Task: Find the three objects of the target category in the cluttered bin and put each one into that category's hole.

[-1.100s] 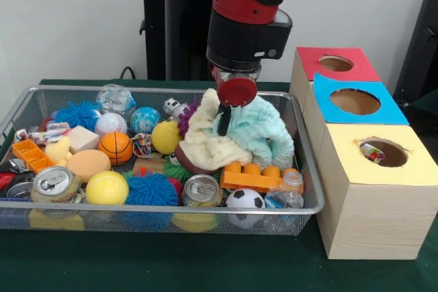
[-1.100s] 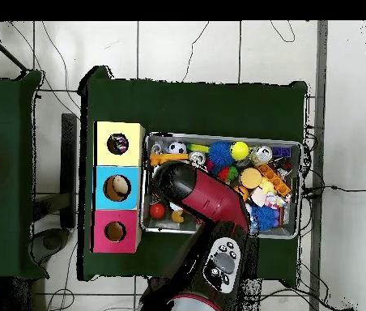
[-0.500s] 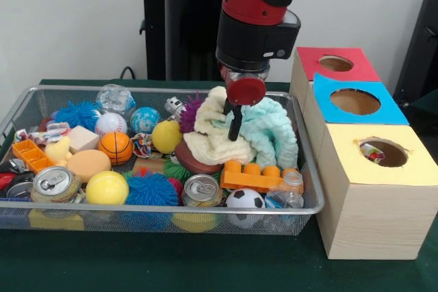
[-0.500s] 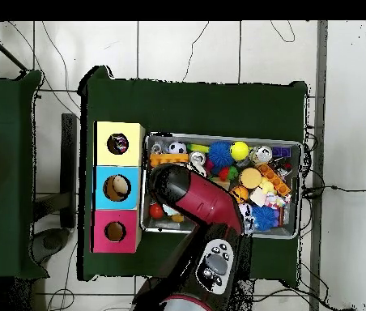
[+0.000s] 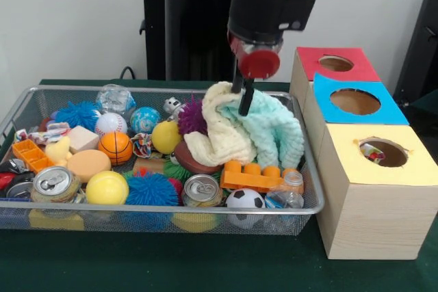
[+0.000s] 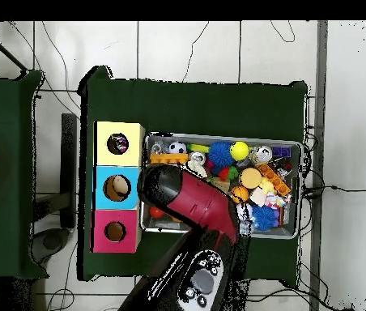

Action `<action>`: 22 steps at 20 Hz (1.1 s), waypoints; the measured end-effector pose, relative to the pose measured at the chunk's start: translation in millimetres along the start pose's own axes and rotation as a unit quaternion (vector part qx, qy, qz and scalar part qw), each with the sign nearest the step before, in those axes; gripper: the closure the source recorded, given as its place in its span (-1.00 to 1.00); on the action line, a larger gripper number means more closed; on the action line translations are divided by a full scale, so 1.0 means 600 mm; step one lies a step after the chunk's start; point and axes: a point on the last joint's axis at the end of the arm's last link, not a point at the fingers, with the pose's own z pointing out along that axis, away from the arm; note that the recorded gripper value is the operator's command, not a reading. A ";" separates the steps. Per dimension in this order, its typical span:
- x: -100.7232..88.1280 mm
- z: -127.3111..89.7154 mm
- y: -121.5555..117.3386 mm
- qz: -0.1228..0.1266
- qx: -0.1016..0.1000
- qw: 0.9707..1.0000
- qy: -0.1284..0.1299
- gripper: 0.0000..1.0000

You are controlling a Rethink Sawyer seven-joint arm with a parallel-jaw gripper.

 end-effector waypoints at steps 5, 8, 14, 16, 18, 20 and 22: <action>-0.021 -0.107 -0.002 0.003 0.030 0.999 0.027 -1.00; -0.041 -0.176 0.006 0.009 0.034 0.999 0.039 -1.00; -0.079 -0.261 0.035 0.014 -0.004 1.000 0.026 -1.00; -0.095 -0.271 0.044 0.018 -0.017 1.000 0.019 -1.00; -0.120 -0.269 0.051 0.026 -0.030 0.999 0.009 -1.00; -0.157 -0.256 0.058 0.038 -0.046 0.998 -0.008 -1.00; -0.178 -0.247 0.060 0.045 -0.054 0.997 -0.018 -1.00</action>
